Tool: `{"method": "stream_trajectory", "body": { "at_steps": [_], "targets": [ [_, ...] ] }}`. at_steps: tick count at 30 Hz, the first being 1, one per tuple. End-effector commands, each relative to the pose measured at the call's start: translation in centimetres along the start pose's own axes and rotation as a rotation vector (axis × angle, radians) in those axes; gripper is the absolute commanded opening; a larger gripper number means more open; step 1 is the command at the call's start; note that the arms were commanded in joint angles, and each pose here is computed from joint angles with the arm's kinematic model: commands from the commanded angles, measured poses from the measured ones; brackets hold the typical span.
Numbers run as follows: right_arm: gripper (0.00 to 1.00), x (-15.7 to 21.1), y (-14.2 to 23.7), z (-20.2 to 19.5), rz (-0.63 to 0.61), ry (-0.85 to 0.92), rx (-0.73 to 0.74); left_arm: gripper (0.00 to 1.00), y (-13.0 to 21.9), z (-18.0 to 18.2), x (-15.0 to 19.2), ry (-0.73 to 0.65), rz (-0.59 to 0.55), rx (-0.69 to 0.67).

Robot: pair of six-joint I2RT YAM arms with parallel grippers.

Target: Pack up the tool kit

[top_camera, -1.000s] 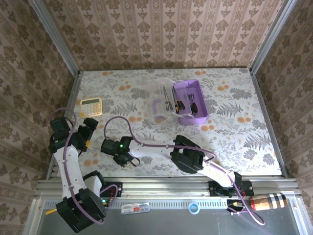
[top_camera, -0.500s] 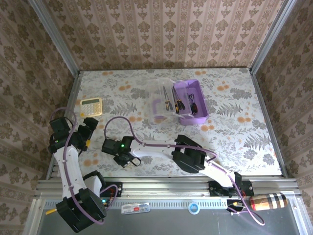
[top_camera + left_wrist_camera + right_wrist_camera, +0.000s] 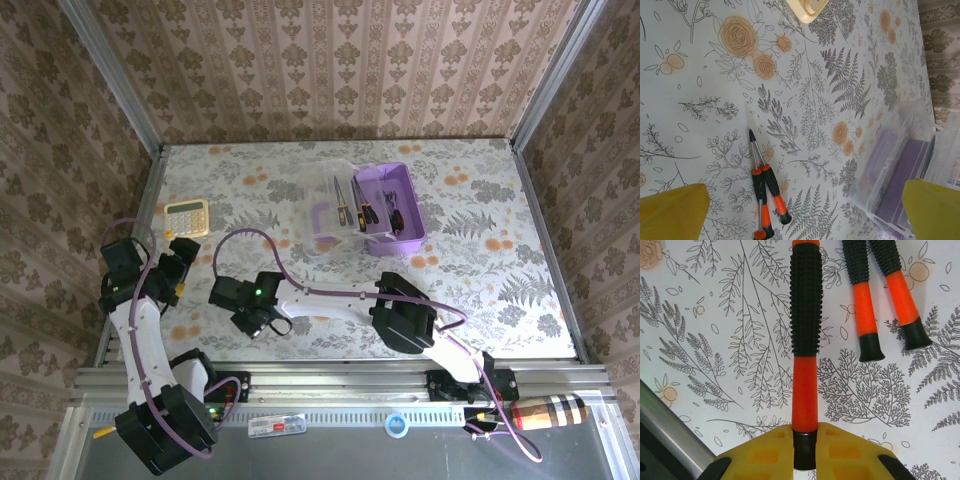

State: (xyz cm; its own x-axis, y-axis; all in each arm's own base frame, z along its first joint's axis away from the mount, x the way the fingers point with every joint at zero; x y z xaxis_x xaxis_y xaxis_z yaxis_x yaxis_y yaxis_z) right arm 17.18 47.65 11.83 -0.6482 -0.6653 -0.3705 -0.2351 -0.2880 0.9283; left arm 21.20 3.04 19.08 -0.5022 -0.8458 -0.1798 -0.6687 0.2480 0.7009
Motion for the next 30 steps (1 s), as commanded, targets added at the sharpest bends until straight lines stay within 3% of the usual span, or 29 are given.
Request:
{"method": "stream_trajectory", "body": {
  "at_steps": [1,14,22,30],
  "targets": [
    [0.14,-0.9,2.9,-1.1,-0.054,-0.005,0.04,1.0,0.4,-0.5,-0.2,0.019,-0.003,0.031],
    [0.14,-3.5,8.7,-7.9,-0.154,-0.148,0.135,1.0,0.9,-1.5,-0.1,0.0,-0.001,0.088],
    [0.14,-3.7,12.0,-18.6,-0.207,-0.296,0.253,1.0,0.6,-2.8,1.4,-0.051,0.041,0.174],
    [0.13,-1.9,11.5,-28.3,-0.169,-0.467,0.3,1.0,-2.1,-4.8,6.6,-0.153,0.12,0.258]
  ]
}}
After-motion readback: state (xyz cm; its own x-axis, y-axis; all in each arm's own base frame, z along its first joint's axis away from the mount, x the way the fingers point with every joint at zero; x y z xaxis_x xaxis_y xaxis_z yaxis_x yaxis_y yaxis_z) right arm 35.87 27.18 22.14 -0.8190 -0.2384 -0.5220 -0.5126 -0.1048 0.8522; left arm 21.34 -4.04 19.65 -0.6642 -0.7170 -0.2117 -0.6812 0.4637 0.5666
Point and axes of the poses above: each hand's point on the last joint's axis, 136 mm out from that joint toward the fingers, its own y axis back along the fingers, its own z axis along the line the jaws close on, x = y × z, the point moved 5 cm from there along y, back along the fingers, and after that the axes turned 2 degrees about y, right-handed, at the moved point
